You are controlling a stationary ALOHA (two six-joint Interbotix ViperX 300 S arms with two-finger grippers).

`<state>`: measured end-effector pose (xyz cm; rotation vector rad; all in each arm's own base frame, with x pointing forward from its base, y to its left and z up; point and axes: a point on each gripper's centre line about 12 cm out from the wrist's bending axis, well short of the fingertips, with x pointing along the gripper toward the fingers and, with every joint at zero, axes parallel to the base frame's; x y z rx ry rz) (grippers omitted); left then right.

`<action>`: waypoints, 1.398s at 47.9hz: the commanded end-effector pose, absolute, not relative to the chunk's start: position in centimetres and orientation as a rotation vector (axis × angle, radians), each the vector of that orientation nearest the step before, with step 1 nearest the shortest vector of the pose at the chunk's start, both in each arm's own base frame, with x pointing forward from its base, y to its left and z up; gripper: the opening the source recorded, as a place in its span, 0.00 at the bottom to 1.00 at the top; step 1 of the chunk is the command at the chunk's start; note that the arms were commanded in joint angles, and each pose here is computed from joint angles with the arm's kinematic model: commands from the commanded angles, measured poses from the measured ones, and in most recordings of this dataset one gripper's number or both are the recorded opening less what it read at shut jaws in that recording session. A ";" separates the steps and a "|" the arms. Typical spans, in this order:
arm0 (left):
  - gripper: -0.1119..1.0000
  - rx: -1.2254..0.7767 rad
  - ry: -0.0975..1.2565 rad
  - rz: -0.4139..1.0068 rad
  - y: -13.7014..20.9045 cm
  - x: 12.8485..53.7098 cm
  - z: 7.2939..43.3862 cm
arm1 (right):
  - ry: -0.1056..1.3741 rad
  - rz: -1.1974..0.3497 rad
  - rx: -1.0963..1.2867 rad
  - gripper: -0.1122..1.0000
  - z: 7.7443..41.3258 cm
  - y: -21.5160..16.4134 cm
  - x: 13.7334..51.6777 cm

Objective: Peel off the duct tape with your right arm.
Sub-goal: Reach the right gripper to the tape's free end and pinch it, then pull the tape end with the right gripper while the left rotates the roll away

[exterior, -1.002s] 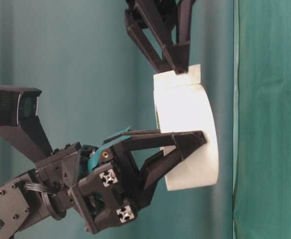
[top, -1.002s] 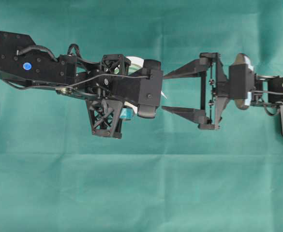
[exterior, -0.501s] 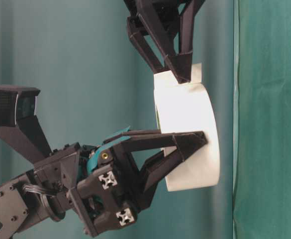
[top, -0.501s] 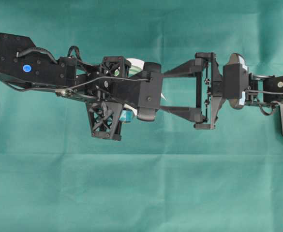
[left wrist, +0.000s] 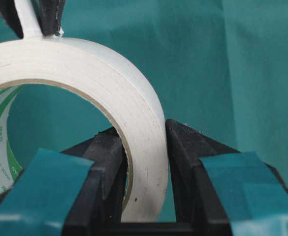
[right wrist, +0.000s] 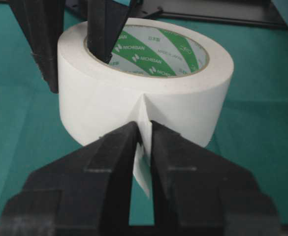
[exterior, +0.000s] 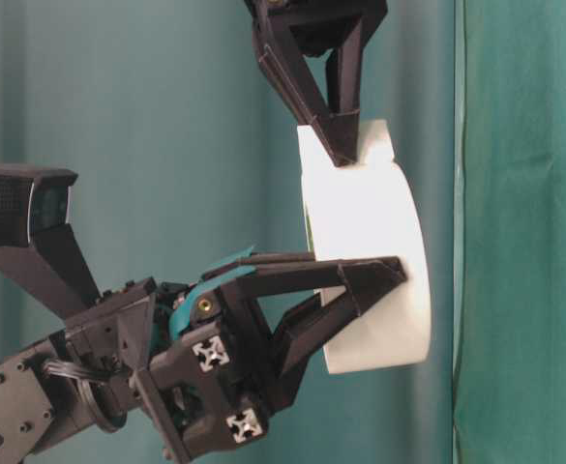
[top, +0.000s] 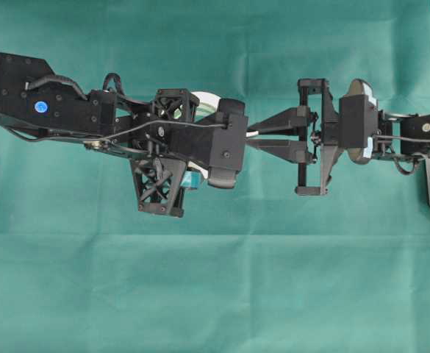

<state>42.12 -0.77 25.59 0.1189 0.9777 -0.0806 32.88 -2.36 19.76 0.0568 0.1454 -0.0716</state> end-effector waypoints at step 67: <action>0.29 0.186 0.963 -0.205 -6.3 40.7 25.3 | 0.144 -0.180 0.081 0.02 19.6 -5.5 32.1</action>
